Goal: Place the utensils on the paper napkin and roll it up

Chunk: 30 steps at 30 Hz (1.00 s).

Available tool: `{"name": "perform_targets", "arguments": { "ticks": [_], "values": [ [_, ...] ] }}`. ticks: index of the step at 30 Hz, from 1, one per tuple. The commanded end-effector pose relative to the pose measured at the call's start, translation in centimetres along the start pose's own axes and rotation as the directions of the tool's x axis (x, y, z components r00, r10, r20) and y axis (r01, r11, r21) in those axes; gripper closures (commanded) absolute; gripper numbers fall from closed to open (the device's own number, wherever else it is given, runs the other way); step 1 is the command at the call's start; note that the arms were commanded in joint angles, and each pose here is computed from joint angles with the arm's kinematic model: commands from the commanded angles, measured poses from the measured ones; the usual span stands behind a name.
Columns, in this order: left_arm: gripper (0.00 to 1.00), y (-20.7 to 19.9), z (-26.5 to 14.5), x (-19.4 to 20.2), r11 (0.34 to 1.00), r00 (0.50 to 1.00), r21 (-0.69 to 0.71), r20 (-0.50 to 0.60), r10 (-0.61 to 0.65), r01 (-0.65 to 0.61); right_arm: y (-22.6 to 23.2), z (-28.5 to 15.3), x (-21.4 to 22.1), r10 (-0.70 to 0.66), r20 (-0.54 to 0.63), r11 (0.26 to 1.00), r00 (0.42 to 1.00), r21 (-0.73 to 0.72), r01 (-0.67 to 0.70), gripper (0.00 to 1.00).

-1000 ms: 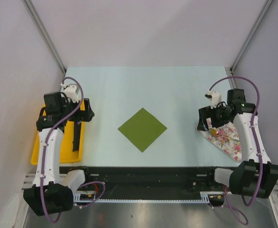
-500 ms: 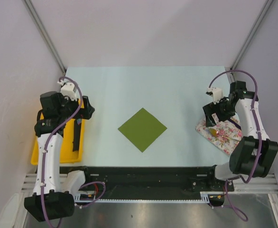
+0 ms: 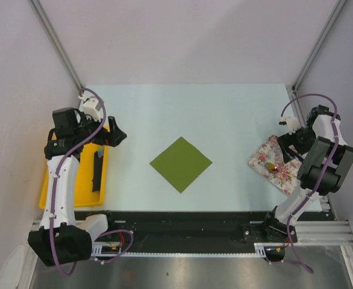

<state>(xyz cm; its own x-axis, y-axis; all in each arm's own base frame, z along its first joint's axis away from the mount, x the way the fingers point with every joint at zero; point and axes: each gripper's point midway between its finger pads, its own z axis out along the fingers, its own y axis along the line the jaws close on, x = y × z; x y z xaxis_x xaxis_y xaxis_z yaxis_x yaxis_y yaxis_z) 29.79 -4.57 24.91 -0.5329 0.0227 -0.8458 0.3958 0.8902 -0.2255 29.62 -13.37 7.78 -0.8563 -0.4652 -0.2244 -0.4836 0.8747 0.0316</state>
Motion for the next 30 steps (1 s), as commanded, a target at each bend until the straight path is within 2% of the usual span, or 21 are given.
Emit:
{"name": "perform_targets", "arguments": {
  "ticks": [1, 6, 15, 30],
  "values": [
    [0.00, -0.9, -0.1, -1.6, 0.998, 0.999, 0.059, 0.016, 0.033, -0.034, -3.4, 0.2, -1.3, -0.060, 0.017, 0.996, 0.998, 0.062, 0.059, 0.00],
    [0.00, -0.8, 0.4, -1.1, 0.998, 1.000, 0.065, 0.002, 0.022, -0.022, -4.2, 1.4, -1.9, -0.069, 0.013, 0.997, 0.998, 0.036, 0.068, 0.03],
    [0.00, -0.3, 0.3, -0.7, 0.999, 1.000, 0.035, -0.002, 0.026, -0.026, -4.6, 3.0, -1.4, -0.070, -0.021, 0.998, 0.997, 0.003, 0.070, 0.19],
    [0.00, 0.0, 0.6, -0.8, 0.999, 1.000, 0.033, -0.009, 0.017, -0.017, -5.0, 4.8, -0.6, -0.070, -0.052, 0.997, 0.996, 0.009, 0.070, 0.20]
  ]
}}
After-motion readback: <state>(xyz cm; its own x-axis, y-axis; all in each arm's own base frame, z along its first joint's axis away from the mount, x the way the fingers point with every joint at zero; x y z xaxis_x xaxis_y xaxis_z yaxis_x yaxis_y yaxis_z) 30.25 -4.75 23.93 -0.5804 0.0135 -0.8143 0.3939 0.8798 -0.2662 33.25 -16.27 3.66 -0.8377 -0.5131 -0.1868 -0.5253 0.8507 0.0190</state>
